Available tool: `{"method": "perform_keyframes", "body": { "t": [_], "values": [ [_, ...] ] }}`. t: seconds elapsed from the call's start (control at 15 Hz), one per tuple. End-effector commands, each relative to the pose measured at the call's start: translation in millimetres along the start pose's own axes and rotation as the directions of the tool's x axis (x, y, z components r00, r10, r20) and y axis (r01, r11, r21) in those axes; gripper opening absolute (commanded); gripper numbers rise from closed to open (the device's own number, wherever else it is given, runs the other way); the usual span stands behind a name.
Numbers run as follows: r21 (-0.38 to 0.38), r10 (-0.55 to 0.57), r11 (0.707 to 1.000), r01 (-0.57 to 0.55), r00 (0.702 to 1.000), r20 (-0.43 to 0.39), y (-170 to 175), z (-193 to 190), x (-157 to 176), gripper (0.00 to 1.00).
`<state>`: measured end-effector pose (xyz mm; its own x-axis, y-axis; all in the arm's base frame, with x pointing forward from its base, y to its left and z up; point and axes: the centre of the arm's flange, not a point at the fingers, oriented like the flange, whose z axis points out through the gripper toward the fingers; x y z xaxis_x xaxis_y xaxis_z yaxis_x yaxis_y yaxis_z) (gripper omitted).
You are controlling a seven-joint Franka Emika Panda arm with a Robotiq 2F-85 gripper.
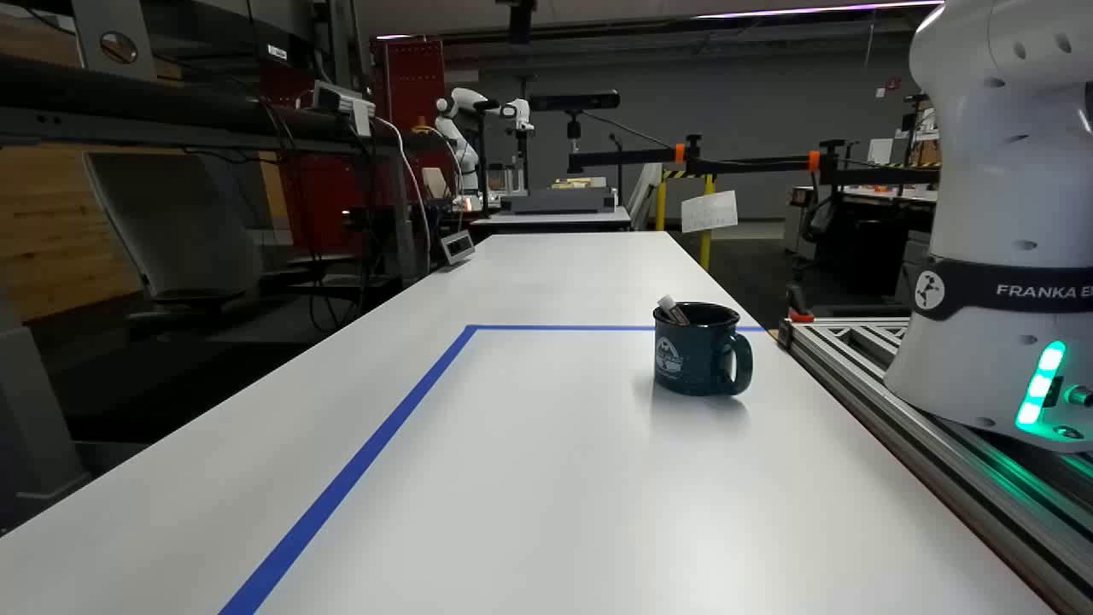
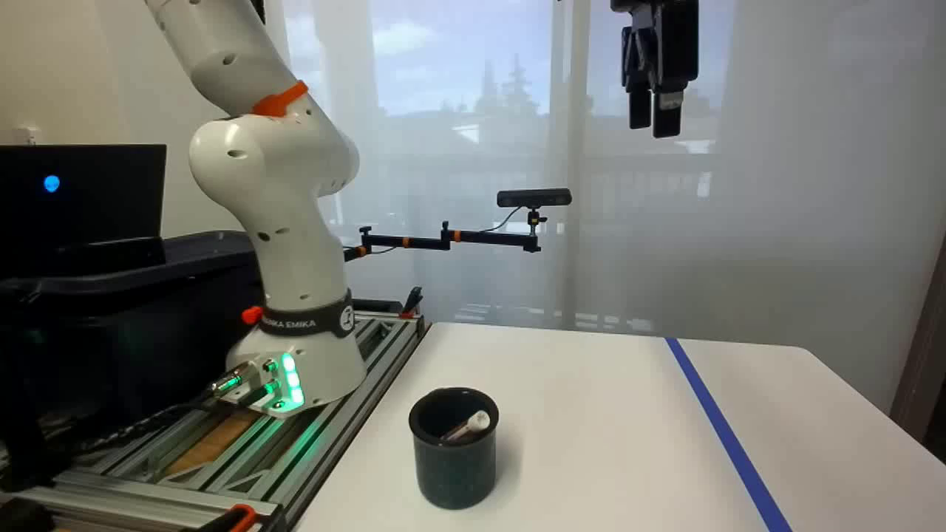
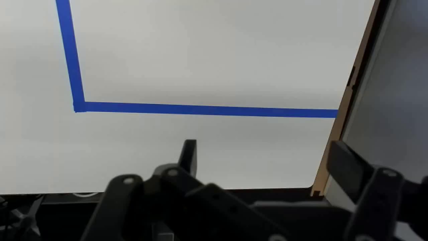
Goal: Take the red marker out of the dark green mug.
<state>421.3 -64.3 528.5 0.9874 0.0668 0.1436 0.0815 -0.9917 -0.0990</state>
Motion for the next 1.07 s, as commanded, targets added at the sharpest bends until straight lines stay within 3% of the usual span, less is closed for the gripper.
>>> {"method": "perform_keyframes", "body": {
  "t": [0.0,0.27,0.53,1.0],
  "values": [
    [0.000,0.000,1.000,0.000,1.000,-0.001,0,-1,0,1.00],
    [-0.001,0.000,1.000,0.000,1.000,-0.004,0,-2,0,1.00],
    [0.066,0.106,0.992,-0.110,0.993,0.060,14,26,-10,1.00],
    [0.110,0.326,0.926,-0.360,0.913,0.244,44,95,-66,1.00]
  ]
}}
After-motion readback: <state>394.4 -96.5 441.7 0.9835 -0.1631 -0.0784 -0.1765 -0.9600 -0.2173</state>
